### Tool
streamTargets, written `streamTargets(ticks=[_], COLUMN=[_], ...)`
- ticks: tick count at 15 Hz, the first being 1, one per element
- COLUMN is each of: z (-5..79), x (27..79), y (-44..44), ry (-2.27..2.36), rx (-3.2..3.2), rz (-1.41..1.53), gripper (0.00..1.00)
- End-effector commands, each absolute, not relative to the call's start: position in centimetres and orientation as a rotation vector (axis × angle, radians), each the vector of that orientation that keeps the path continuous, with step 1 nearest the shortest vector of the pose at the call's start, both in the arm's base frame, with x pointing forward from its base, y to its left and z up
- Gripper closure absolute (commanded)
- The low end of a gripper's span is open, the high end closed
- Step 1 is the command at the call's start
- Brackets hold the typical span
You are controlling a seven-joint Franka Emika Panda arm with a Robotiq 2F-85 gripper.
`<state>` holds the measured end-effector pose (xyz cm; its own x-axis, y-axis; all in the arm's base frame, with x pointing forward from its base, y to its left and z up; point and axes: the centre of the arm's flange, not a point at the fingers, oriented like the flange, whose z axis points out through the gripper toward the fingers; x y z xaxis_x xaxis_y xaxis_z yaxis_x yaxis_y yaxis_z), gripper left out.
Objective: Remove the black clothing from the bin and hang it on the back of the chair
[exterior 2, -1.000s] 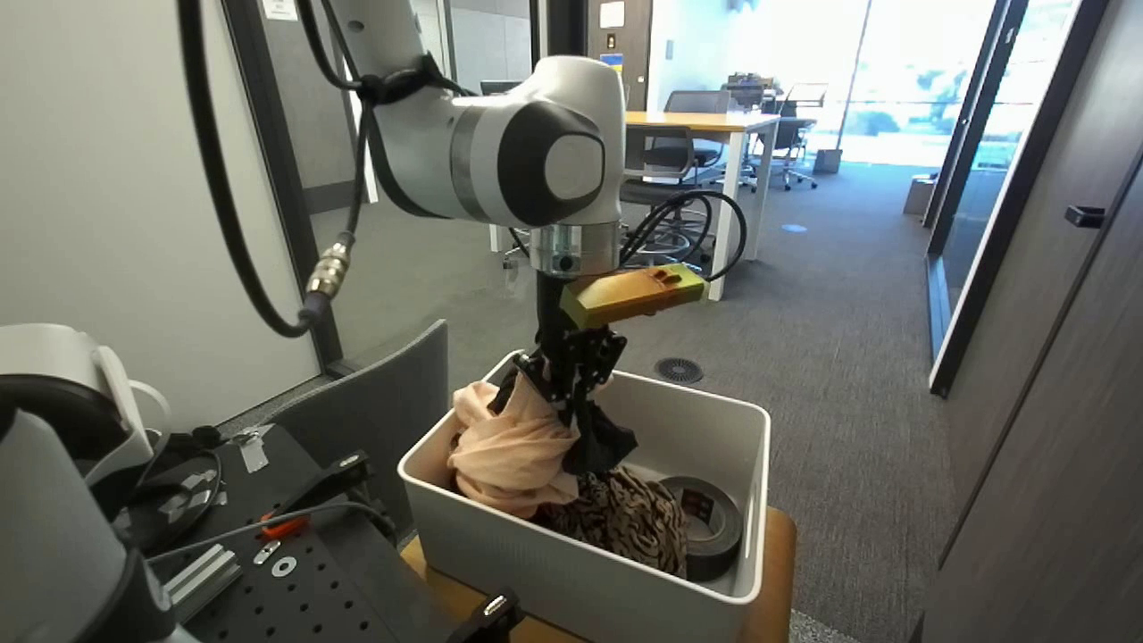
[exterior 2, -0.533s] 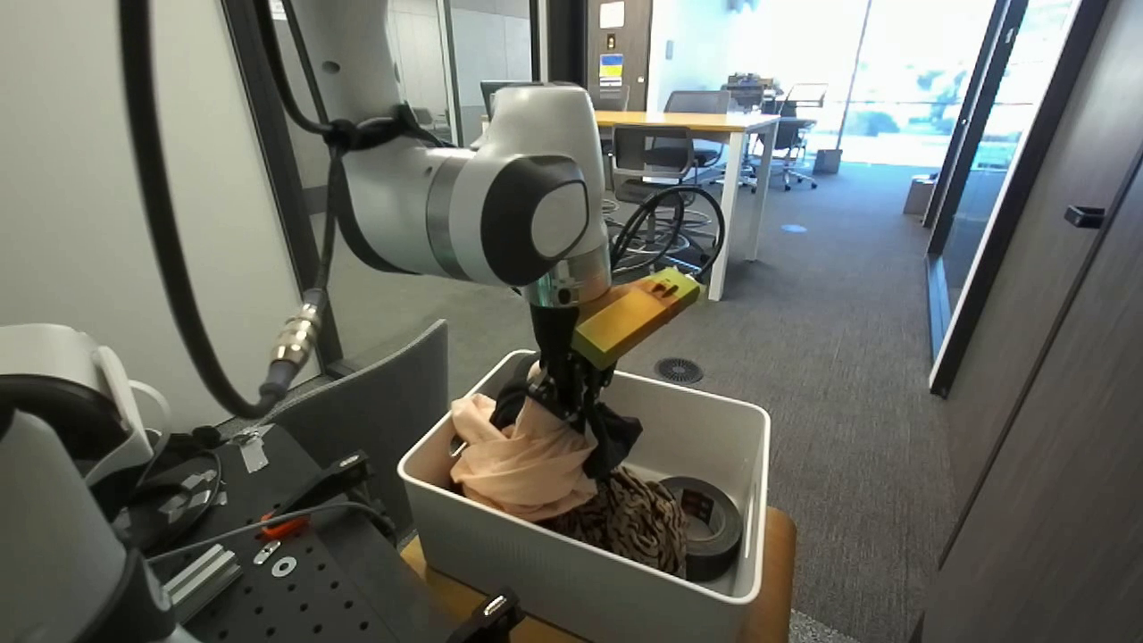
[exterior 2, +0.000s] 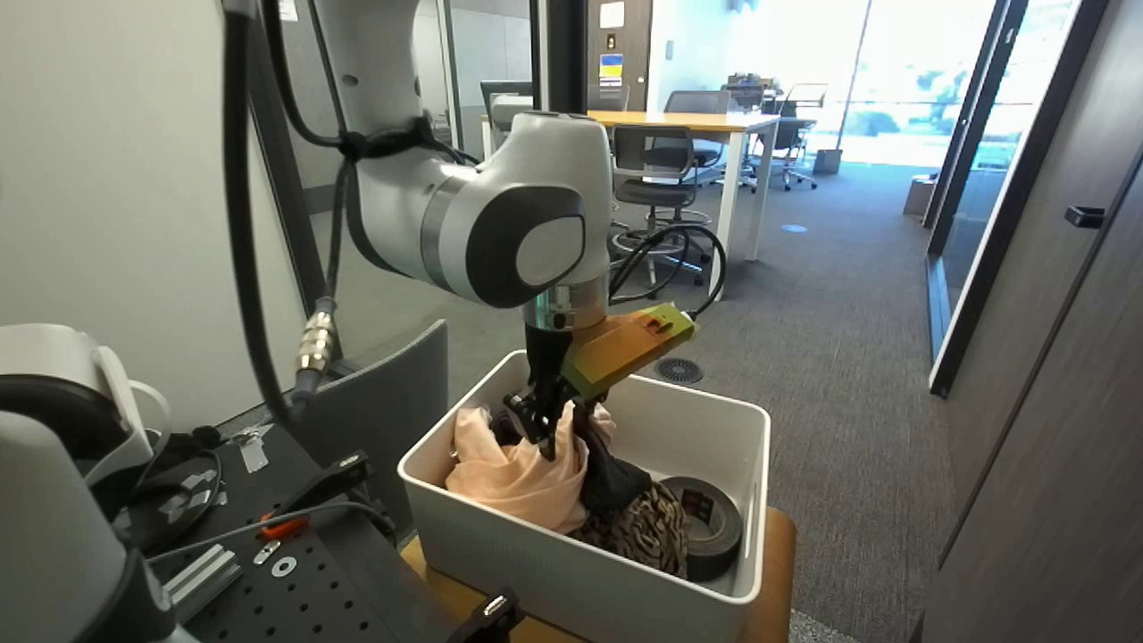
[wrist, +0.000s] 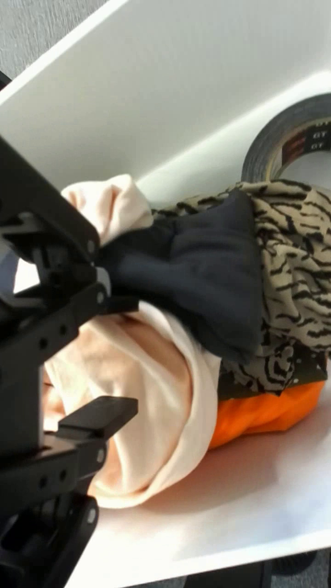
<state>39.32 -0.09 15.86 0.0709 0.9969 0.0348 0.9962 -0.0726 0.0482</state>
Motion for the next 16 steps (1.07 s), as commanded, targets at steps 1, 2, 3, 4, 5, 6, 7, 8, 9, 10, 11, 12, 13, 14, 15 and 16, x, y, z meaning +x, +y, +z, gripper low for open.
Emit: streamTargets(ticks=[1, 2, 3, 4, 5, 6, 7, 8, 9, 10, 11, 12, 13, 14, 15, 16], z=[19.9, 20.7, 21.4, 22.2, 23.1, 24.1, 24.9, 25.7, 26.1, 26.5, 26.6, 26.5, 26.2, 26.0, 25.5, 25.2], x=[40.6, 41.0, 41.5, 42.1, 42.7, 43.4, 44.0, 44.6, 45.1, 45.6, 45.9, 46.2, 46.3, 46.6, 46.7, 46.8], y=[-1.2, -1.1, -1.0, -0.6, -0.4, 0.0, 0.7, 1.4, 2.3, 3.2, 4.2, 5.2, 6.1, 7.0, 7.9, 8.5], ry=[2.092, 2.077, 2.073, 2.072, 2.078, 2.087, 2.119, 2.155, 2.196, 2.244, 2.292, 2.339, 2.382, 2.414, 2.466, 2.501], rx=[2.407, 2.435, 2.449, 2.453, 2.452, 2.434, 2.396, 2.360, 2.322, 2.280, 2.240, 2.198, 2.160, 2.136, 2.111, 2.086], rz=[0.029, 0.005, -0.010, -0.023, -0.029, -0.035, -0.030, -0.016, -0.002, 0.016, 0.036, 0.056, 0.076, 0.085, 0.095, 0.102], gripper=[0.18, 0.09, 0.03, 0.00, 0.00, 0.00, 0.00, 0.00, 0.00, 0.00, 0.00, 0.00, 0.00, 0.00, 0.00, 0.00])
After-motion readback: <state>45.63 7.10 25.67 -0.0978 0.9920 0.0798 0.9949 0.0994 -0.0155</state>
